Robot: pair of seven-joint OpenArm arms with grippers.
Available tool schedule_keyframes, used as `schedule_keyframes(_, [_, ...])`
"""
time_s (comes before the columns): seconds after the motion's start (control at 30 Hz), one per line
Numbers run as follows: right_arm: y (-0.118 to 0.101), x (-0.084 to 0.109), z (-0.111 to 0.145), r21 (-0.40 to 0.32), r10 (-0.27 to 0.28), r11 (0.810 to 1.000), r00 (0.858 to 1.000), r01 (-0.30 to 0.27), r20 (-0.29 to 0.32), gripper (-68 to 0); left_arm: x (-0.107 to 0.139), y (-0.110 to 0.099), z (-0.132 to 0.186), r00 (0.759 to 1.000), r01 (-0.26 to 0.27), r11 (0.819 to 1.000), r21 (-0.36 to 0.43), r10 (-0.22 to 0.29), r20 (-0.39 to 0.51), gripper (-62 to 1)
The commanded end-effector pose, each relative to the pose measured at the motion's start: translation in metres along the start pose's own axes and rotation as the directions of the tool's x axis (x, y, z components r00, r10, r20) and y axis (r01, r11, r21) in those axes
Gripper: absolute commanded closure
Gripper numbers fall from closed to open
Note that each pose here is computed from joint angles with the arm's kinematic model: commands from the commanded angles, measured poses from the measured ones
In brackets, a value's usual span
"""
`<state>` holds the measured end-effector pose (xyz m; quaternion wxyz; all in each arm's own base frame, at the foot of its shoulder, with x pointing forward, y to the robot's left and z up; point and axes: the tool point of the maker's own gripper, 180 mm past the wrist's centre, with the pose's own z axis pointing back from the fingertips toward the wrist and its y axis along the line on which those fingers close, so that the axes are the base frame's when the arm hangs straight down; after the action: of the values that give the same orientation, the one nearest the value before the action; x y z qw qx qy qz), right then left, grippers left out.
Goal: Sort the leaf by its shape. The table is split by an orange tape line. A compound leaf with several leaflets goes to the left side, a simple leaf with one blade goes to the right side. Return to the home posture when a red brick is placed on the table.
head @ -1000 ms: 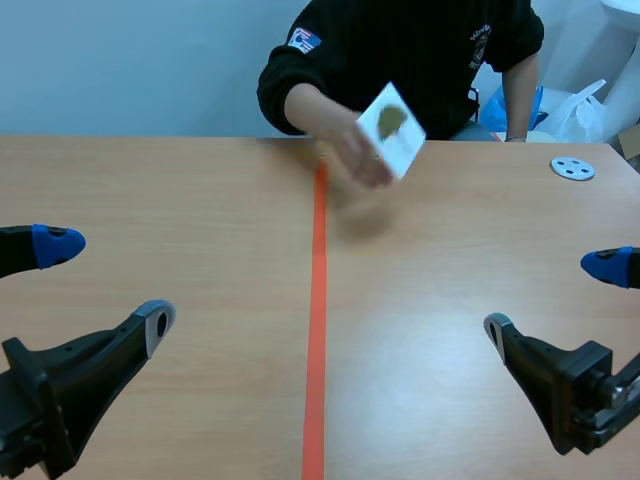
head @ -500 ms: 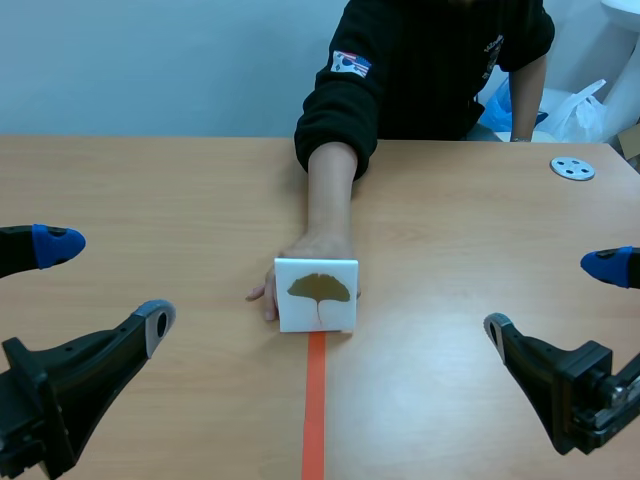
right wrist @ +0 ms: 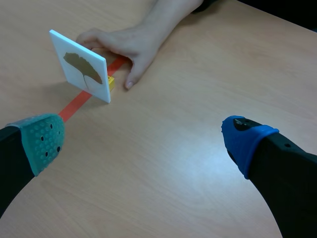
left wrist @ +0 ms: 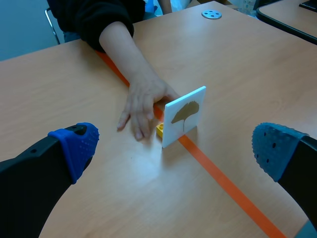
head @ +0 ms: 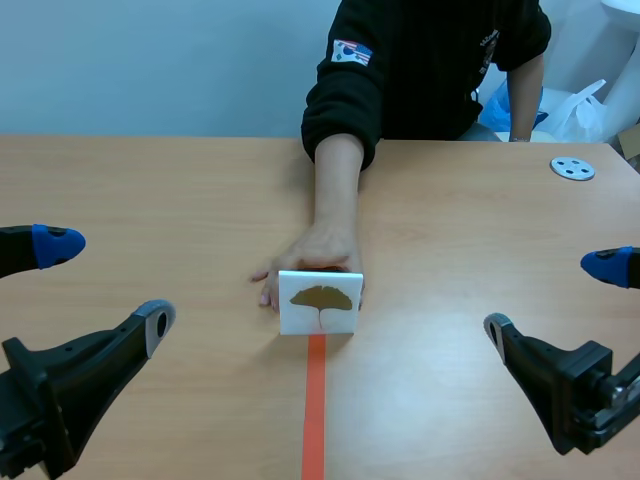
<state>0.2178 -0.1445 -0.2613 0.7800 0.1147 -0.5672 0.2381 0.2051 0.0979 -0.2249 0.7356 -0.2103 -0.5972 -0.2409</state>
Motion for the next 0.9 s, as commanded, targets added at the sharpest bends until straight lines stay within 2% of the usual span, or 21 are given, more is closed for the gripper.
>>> schedule_keyframes(0.0, [-0.005, 0.012, -0.001, -0.013, 0.014, 1.0, 0.999, -0.013, 0.039, -67.9, 0.006, -0.001, -0.001, 1.0, -0.008, 1.0, -0.002, 0.008, 0.028, -62.3])
schedule_keyframes(0.47, [-0.004, 0.012, -0.001, -0.011, 0.014, 1.0, 0.999, -0.013, 0.039, -67.9, 0.006, -0.001, -0.001, 1.0, -0.008, 1.0, -0.002, 0.008, 0.028, -62.3])
schedule_keyframes(0.6, [0.005, 0.012, -0.003, 0.053, 0.016, 0.998, 0.999, -0.018, 0.034, -67.9, 0.006, -0.001, -0.001, 1.0, -0.008, 1.0, -0.002, 0.008, 0.028, -62.3])
schedule_keyframes(0.87, [-0.001, 0.023, -0.017, 0.072, 0.04, 0.996, 0.997, -0.045, 0.065, -67.9, 0.006, -0.001, 0.0, 1.0, -0.008, 1.0, -0.002, 0.008, 0.027, -62.3])
